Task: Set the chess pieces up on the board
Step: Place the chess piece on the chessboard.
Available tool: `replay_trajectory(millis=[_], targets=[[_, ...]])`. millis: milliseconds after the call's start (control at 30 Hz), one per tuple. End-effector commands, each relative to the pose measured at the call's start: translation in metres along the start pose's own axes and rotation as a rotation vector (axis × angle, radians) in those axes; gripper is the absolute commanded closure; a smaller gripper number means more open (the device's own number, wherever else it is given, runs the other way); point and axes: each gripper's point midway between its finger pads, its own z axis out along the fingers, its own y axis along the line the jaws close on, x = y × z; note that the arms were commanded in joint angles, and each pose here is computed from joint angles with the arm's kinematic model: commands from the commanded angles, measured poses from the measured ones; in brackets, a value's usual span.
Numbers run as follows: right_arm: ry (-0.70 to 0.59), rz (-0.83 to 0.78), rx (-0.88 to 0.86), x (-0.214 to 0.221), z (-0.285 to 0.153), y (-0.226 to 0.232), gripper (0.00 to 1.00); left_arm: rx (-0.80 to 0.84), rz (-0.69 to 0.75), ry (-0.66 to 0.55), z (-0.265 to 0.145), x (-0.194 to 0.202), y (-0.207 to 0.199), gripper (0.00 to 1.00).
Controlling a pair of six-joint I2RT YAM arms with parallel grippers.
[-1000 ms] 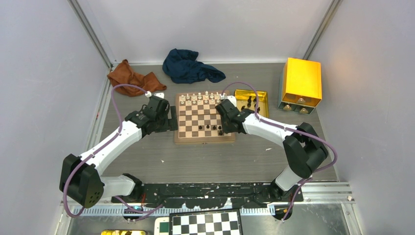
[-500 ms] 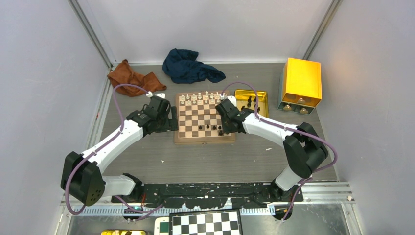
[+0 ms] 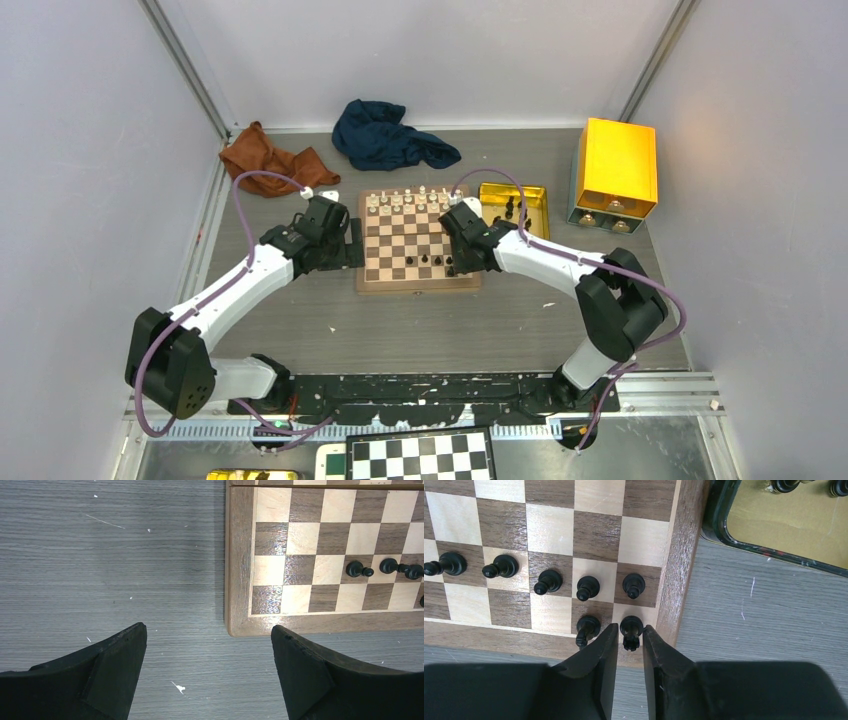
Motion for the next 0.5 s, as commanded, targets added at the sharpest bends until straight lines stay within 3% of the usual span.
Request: replay_trajectory(millis=[0, 467], targets=[[-0.044, 0.007, -0.024, -0.018, -0.006, 0.009, 0.68, 0.025, -0.011, -0.054, -0.004, -0.017, -0.006, 0.06], [-0.164, 0.009, -0.053, -0.070, -0.052, 0.014, 0.64, 0.023, -0.013, -0.060, -0.005, -0.019, -0.006, 0.05]])
